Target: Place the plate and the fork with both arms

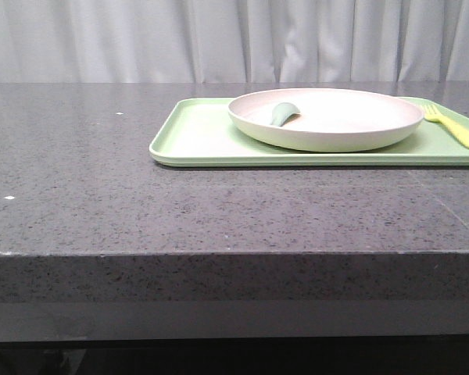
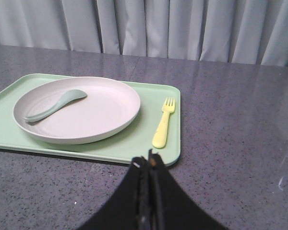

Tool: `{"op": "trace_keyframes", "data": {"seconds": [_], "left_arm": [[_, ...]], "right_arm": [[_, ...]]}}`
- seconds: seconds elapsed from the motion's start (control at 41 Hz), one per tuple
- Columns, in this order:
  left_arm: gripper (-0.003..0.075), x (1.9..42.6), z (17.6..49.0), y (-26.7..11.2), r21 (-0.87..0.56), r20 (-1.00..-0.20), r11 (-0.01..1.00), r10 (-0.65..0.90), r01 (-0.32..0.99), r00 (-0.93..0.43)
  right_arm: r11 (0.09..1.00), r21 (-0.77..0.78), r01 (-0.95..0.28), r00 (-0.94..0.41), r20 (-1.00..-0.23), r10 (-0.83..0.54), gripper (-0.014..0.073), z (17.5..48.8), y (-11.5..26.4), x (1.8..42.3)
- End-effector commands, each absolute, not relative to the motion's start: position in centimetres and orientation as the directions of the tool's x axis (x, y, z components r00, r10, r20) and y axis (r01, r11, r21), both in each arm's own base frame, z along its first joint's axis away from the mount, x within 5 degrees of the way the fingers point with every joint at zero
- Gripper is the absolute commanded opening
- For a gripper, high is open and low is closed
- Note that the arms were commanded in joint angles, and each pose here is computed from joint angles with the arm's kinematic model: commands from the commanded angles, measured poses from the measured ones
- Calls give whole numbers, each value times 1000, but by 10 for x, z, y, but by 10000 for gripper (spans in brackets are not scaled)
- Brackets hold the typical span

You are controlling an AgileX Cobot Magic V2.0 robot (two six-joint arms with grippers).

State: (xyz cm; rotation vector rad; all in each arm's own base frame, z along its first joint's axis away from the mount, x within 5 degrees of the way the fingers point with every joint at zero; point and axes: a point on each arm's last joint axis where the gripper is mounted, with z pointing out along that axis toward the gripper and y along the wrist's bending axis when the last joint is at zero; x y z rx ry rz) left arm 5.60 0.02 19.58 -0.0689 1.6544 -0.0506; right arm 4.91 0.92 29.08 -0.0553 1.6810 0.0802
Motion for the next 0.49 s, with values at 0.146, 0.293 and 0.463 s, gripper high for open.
{"op": "trace_keyframes", "data": {"seconds": [0.146, 0.293, 0.463], "left_arm": [[-18, 55, 204, 1, -82, -996, 997, -82, -11, 21], [-18, 55, 204, 1, -82, -996, 997, -82, -11, 21], [-18, 55, 204, 1, -82, -996, 997, -82, -11, 21]], "right_arm": [[998, 17, -67, -14, -1000, 16, -61, 306, 8, 49], [998, 17, -67, -14, -1000, 16, -61, 306, 8, 49], [998, 16, -65, -10, -1000, 15, -61, 306, 8, 49]]}}
